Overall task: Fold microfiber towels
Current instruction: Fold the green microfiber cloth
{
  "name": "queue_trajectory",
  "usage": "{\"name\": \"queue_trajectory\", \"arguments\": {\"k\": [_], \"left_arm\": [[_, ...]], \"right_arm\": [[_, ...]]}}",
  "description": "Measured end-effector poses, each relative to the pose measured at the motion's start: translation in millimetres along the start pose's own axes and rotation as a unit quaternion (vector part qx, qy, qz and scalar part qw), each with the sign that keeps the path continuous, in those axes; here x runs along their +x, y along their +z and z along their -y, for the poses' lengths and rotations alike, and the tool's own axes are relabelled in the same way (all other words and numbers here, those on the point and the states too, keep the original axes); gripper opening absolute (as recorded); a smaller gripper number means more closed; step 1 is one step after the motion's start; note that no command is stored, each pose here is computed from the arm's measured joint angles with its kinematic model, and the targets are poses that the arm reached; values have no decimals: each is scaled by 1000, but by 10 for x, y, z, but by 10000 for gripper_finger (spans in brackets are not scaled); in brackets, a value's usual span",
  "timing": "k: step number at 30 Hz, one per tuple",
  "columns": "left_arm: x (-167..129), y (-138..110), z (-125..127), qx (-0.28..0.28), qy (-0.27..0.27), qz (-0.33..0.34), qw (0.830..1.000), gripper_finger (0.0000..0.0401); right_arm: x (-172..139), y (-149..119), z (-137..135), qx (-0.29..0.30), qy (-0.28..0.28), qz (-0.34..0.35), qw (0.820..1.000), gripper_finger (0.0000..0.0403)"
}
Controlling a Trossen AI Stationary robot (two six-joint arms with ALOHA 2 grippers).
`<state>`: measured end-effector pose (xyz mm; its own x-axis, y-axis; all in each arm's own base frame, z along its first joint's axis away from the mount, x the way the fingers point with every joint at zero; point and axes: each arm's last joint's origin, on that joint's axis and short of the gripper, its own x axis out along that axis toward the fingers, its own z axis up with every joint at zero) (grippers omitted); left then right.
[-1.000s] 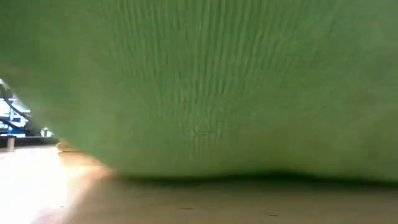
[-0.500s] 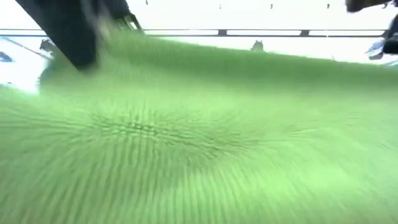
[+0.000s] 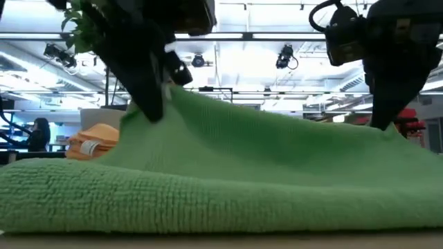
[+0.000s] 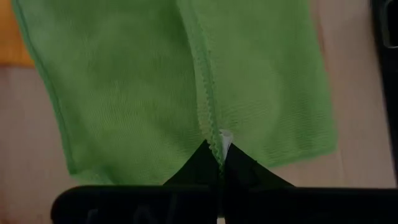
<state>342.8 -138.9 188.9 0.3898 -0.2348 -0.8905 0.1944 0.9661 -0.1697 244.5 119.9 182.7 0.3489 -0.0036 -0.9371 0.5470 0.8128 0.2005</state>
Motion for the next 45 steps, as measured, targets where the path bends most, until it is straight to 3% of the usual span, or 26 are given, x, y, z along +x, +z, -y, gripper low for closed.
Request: {"name": "queue_trajectory", "arguments": {"k": [10,17,24,33,36,45], "left_arm": [[39,-179,-269,-13,28,-44,999,15],[94,-164,-360,-24,20,-9,999,6],[94,-142,-354,-19,18,3,1000,29],[80,-126,-478,-31,28,4,999,8],[75,-120,-524,-37,30,5,999,35],[64,-129,-608,-50,52,0,997,176]], "right_arm": [[99,49,150,37,-25,6,999,0],[133,67,216,62,-36,6,997,0],[132,58,232,78,-47,8,996,0],[126,38,276,100,-73,7,992,0],[129,58,291,104,-77,11,992,0],[138,126,367,109,-93,9,990,0]]}}
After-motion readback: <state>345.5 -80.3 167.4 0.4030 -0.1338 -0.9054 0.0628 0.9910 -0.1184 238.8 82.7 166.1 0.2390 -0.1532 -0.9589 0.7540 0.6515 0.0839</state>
